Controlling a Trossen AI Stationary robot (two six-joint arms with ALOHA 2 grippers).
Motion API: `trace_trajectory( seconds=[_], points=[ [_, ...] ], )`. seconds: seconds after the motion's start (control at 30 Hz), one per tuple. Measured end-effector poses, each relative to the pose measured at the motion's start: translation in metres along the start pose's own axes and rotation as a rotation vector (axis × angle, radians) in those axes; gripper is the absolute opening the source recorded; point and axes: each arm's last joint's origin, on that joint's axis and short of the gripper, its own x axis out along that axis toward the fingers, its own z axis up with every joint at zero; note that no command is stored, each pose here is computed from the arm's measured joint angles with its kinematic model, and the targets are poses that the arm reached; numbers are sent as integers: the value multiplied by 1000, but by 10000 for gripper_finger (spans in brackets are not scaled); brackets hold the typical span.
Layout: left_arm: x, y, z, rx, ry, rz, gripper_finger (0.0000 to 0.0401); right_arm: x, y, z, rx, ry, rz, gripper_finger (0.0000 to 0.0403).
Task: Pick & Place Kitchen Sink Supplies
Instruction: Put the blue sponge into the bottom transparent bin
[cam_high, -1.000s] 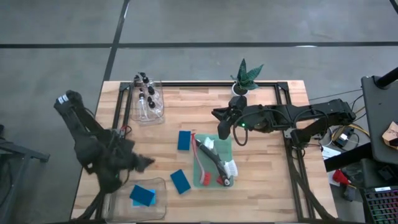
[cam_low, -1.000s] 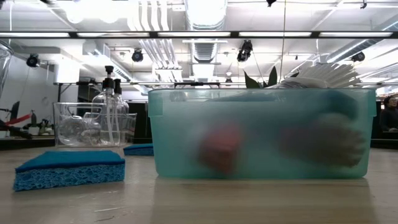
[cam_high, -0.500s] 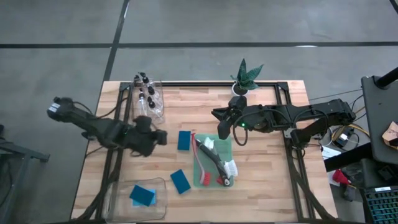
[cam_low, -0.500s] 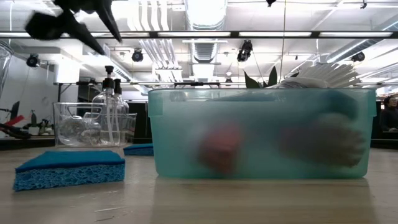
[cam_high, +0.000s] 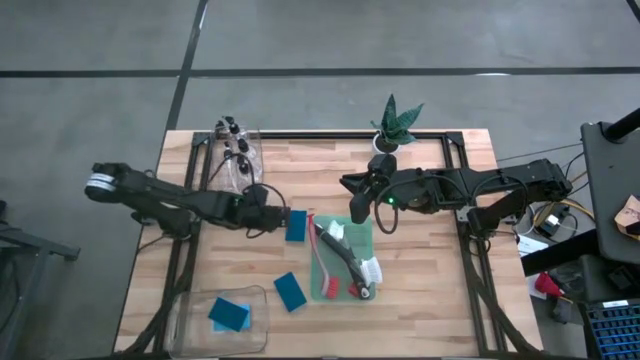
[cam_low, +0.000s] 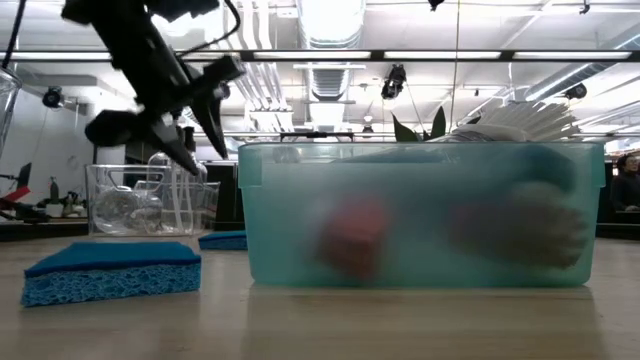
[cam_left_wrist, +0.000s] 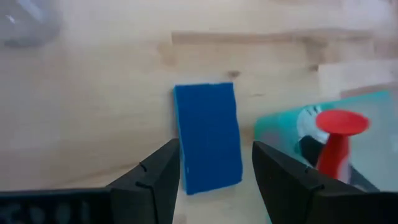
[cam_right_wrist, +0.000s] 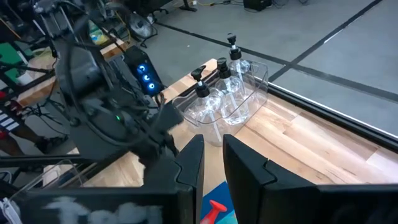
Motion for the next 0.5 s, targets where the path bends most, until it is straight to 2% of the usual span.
trace_trajectory(
  seconds=[0.17, 0.5],
  points=[
    [23, 4, -10, -7, 23, -18, 190, 0, 0, 0, 0, 0, 0, 57],
    [56, 4, -26, 46, 89, 20, 190, 0, 0, 0, -1, 2, 1, 57]
  ],
)
